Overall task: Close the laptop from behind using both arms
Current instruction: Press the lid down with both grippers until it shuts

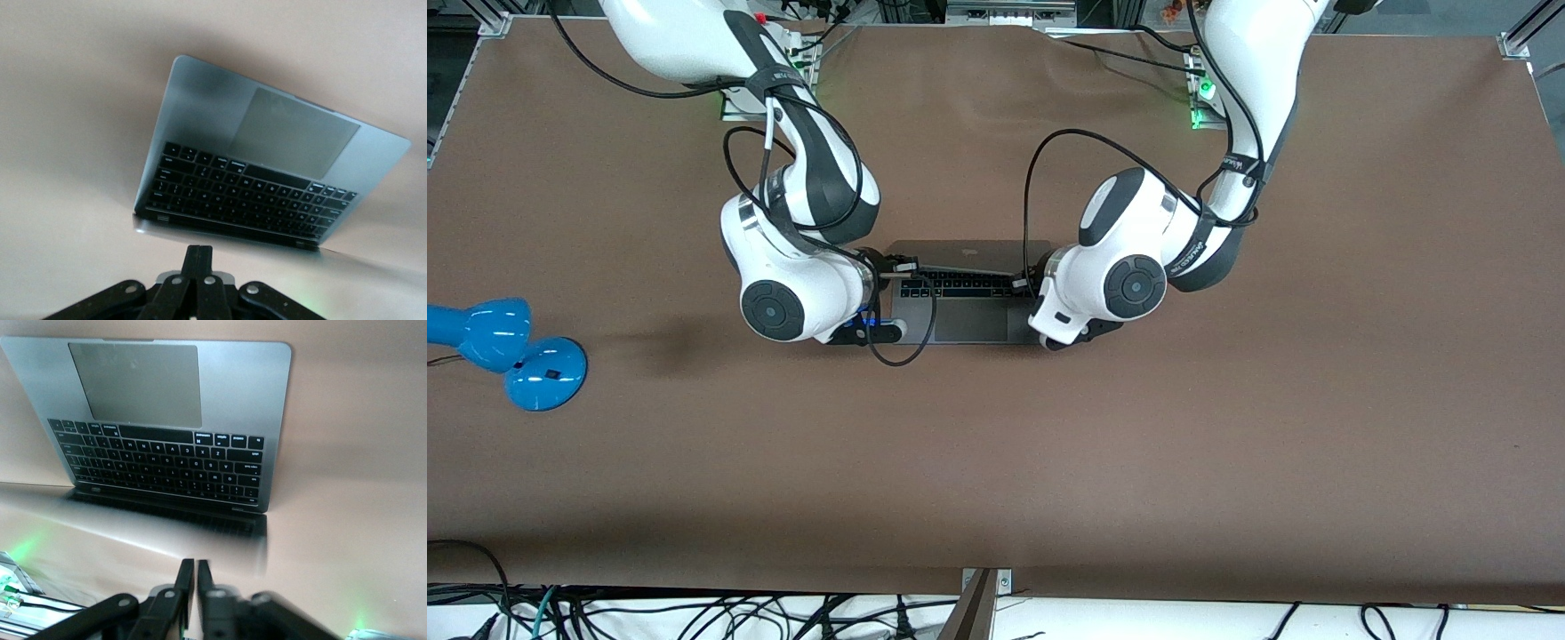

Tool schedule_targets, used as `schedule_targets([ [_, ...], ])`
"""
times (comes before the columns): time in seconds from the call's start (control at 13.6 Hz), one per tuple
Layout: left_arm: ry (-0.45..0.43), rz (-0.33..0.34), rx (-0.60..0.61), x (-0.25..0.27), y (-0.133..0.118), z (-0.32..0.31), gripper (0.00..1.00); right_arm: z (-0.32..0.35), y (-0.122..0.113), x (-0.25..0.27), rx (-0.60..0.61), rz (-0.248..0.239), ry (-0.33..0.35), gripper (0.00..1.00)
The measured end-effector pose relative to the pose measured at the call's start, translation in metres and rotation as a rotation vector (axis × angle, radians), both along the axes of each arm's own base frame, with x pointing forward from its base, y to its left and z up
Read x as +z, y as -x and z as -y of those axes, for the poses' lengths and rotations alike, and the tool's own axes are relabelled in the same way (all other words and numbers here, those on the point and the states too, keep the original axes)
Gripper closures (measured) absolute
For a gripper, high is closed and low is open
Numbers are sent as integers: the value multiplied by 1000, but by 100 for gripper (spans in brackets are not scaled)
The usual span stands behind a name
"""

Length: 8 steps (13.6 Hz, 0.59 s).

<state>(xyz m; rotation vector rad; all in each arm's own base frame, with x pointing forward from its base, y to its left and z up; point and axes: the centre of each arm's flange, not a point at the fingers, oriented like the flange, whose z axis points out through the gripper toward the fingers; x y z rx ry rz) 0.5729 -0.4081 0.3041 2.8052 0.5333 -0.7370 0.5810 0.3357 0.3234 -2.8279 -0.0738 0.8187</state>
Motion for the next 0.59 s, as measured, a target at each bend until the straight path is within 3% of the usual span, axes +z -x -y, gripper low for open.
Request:
schedule_targets([
  [0.22,-30,-48,-10,-51,6,0,99,0,1,-2,4,-10,2,93],
  [0.44,-33,-45,-4,-61,5,0,99,1,-1,-17,0,-17,6,93],
  [0.59,-32,-42,-3,-61,5,0,99,7,-10,-35,1,7,-3,93],
])
